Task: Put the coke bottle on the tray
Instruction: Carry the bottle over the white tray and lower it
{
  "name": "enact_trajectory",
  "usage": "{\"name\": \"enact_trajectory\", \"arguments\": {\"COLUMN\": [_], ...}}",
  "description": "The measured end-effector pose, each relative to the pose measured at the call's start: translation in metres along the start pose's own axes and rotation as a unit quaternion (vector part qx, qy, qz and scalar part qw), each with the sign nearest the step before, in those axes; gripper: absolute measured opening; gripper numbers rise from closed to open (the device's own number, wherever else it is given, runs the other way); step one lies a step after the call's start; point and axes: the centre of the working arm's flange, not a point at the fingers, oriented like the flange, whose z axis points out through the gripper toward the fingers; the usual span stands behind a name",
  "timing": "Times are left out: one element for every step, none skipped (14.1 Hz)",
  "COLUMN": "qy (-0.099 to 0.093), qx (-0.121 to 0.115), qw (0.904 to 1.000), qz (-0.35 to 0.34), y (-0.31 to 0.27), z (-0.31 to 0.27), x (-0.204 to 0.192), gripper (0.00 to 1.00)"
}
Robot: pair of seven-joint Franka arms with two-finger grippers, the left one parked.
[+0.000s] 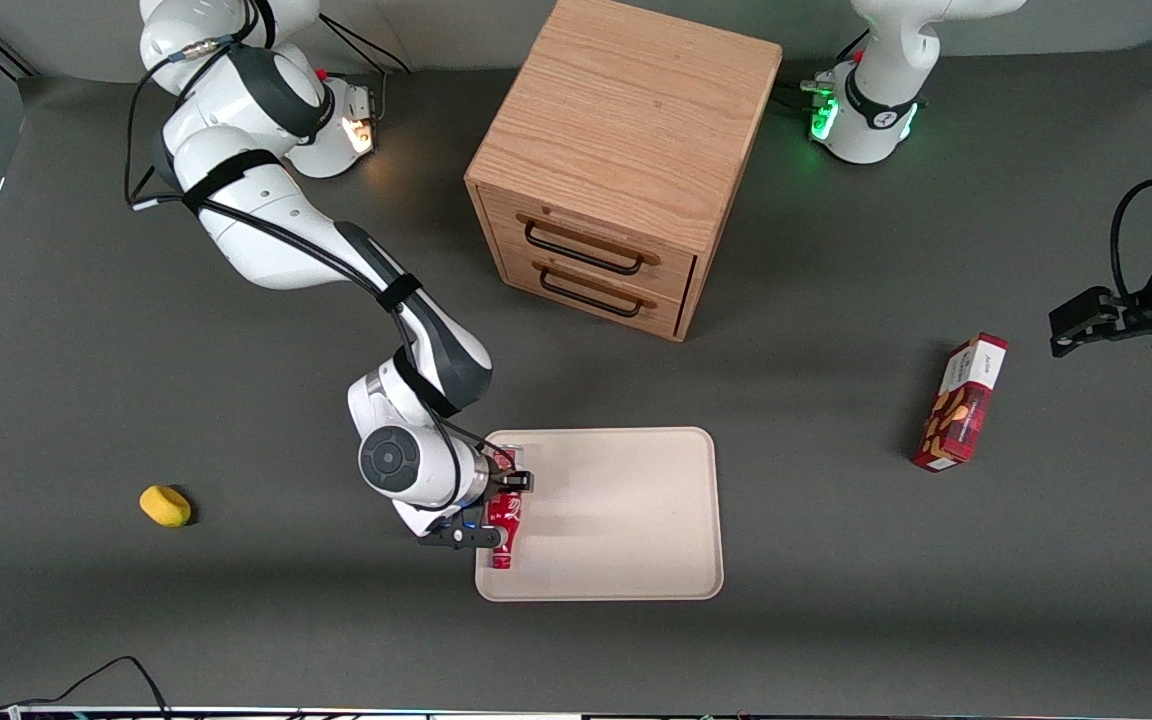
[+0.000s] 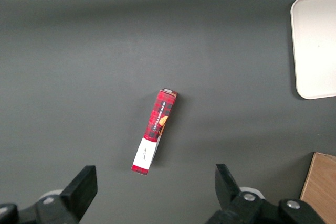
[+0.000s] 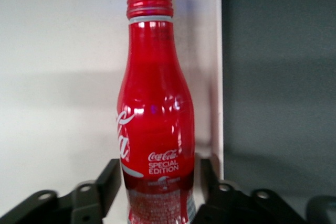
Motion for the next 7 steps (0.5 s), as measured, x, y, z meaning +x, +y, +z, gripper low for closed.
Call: {"name": "enact_trajectory", "arguments": {"qy": [0.001, 0.003, 0.004, 0.005, 0.006, 0.007, 0.008], "qx": [-0.003, -0.005, -0.007, -0.007, -0.007, -0.007, -0.007], "qw": [1.0, 1.0, 1.0, 1.0, 1.0, 0.9999, 0.9999], "qz": [-0.002, -0.003, -0.004, -0.004, -0.004, -0.003, -0.003], "y": [-0.0015, -0.0023, -0.0028, -0.0025, -0.0018, -0.0011, -0.0007], "z": [0.001, 0.002, 0.0023, 0.0022, 0.0021, 0.0019, 0.0018], "x": [-0.0008, -0.0013, -0.0014, -0.0011, -0.0004, 0.0002, 0.0006], "gripper": [0.84, 0.93, 1.0, 1.0, 1.0, 1.0, 1.0]}}
